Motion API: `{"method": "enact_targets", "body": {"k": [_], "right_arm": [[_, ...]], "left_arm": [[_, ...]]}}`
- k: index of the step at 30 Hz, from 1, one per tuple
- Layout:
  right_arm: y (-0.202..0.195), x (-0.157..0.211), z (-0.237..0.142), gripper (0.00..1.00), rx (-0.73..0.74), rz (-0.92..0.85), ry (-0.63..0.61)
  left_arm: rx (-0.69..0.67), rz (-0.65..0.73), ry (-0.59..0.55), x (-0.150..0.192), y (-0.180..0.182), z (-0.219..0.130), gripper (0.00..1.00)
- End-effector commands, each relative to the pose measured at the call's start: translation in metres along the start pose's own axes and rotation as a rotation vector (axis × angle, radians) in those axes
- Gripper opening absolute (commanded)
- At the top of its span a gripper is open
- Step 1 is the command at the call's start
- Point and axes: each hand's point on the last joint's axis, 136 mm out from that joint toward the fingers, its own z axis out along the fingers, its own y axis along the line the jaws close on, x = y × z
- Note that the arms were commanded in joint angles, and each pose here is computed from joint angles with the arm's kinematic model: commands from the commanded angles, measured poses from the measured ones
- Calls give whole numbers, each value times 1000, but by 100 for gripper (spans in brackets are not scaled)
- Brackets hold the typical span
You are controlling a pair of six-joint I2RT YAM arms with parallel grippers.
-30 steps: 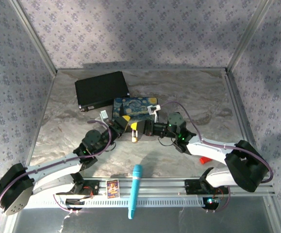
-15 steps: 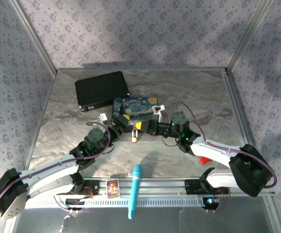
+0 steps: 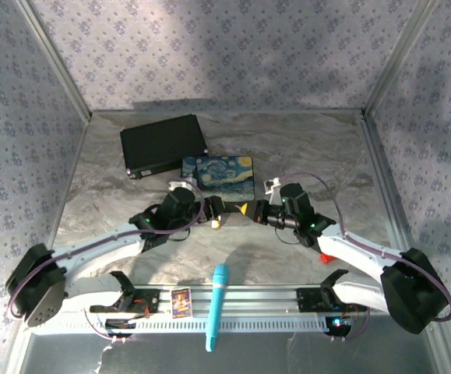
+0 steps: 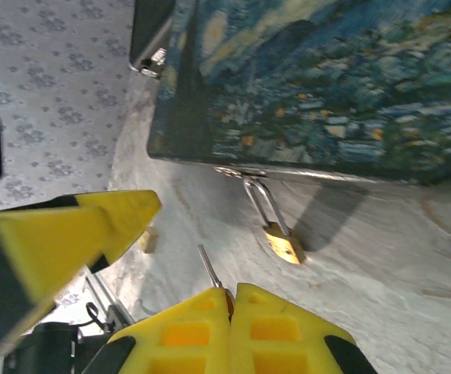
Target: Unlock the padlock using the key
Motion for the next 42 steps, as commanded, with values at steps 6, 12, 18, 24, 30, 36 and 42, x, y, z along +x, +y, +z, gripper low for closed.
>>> {"method": "enact_targets", "body": {"k": [6, 12, 18, 24, 30, 36, 42], "right_arm": [[-27, 13, -2, 0, 71, -13, 11], [-32, 15, -2, 0, 82, -9, 10], [-43, 17, -1, 0, 108, -5, 6], [-61, 21, 7, 0, 134, 38, 6], [-67, 25, 14, 0, 140, 63, 14], [-66, 27, 19, 0, 136, 70, 22], [-65, 36, 27, 0, 104, 198, 64]], "left_arm": [[80, 80, 41, 19, 1, 37, 90], [34, 66, 38, 27, 15, 58, 80], [14, 69, 39, 38, 25, 71, 62], [-53, 125, 18, 50, 26, 73, 57], [-77, 62, -13, 57, 44, 77, 39], [-100, 47, -20, 58, 49, 78, 25], [-68, -76, -51, 49, 39, 73, 15]]}}
